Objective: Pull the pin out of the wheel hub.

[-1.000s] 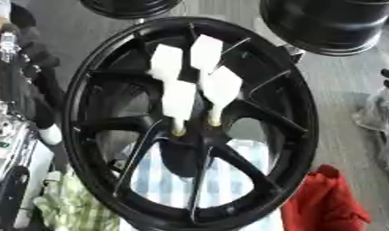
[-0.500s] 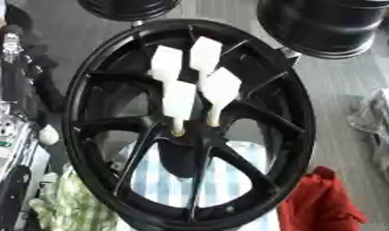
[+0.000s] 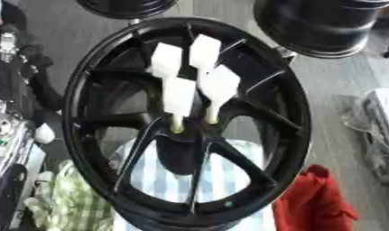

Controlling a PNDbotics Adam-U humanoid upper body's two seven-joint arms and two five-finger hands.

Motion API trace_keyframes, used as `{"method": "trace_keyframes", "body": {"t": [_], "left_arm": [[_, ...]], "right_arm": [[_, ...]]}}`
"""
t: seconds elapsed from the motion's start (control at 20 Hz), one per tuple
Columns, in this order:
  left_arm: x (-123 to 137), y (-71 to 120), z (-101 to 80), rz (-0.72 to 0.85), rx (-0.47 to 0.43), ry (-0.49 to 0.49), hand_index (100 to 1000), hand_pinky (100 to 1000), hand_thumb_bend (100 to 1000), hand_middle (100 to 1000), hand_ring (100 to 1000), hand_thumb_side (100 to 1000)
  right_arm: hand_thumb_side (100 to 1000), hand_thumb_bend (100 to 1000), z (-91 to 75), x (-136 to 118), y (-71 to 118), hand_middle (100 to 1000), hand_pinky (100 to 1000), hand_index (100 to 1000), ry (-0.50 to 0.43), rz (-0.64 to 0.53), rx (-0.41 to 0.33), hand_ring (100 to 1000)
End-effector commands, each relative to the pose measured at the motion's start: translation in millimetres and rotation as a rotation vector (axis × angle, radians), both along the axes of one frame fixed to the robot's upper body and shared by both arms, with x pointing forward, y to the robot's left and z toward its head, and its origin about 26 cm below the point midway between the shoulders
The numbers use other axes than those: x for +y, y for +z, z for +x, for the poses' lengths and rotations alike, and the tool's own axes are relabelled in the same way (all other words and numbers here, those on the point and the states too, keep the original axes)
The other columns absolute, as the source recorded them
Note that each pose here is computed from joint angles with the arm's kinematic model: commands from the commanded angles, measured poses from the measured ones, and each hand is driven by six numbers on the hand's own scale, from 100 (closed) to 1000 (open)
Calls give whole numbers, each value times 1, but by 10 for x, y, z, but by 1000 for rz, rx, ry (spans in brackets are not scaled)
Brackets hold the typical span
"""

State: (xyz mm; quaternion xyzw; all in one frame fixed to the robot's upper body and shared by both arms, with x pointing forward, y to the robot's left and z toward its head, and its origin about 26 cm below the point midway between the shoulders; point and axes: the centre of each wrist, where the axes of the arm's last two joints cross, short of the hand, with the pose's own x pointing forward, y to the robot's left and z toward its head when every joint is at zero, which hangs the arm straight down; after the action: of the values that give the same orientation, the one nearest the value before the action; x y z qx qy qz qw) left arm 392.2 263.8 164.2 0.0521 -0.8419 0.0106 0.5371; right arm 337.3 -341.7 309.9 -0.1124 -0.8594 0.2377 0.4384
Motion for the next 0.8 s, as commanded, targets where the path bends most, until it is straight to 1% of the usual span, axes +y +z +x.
{"method": "trace_keyframes", "body": {"t": [0.05, 0.1, 0.15, 0.35, 0.5, 0.55, 0.6, 0.75, 0.8], "left_arm": [[29, 89, -1, 29, -23, -1, 791, 711, 117, 779, 817, 871], [23, 90, 1, 29, -23, -3, 791, 711, 116, 779, 818, 861], [19, 92, 2, 29, -23, -5, 791, 711, 117, 779, 818, 872], [-2, 93, 7, 33, -21, -16, 791, 712, 117, 780, 819, 874], [-13, 97, 10, 35, -21, -21, 790, 712, 116, 779, 819, 874], [-16, 97, 11, 37, -20, -23, 790, 712, 113, 779, 820, 871], [-19, 96, 11, 39, -19, -25, 790, 712, 115, 779, 820, 875], [-22, 93, 13, 43, -17, -27, 790, 712, 115, 779, 820, 876], [-26, 94, 14, 44, -17, -30, 790, 713, 116, 779, 821, 876]], "right_arm": [[377, 277, -122, 79, 251, 854, 921, 833, 54, -145, -64, 844], [401, 396, -147, 134, 287, 853, 920, 836, 87, -174, -81, 846], [377, 285, -170, 181, 316, 857, 921, 837, 119, -197, -95, 847], [379, 324, -269, 380, 405, 875, 922, 854, 241, -282, -133, 860], [402, 352, -344, 524, 437, 896, 924, 879, 309, -381, -151, 871], [390, 370, -365, 571, 438, 896, 923, 881, 326, -420, -154, 871], [389, 358, -384, 621, 437, 895, 923, 881, 345, -461, -158, 871], [372, 363, -404, 708, 443, 891, 922, 878, 379, -560, -176, 871], [344, 366, -411, 737, 450, 881, 920, 870, 391, -593, -185, 868]]}}
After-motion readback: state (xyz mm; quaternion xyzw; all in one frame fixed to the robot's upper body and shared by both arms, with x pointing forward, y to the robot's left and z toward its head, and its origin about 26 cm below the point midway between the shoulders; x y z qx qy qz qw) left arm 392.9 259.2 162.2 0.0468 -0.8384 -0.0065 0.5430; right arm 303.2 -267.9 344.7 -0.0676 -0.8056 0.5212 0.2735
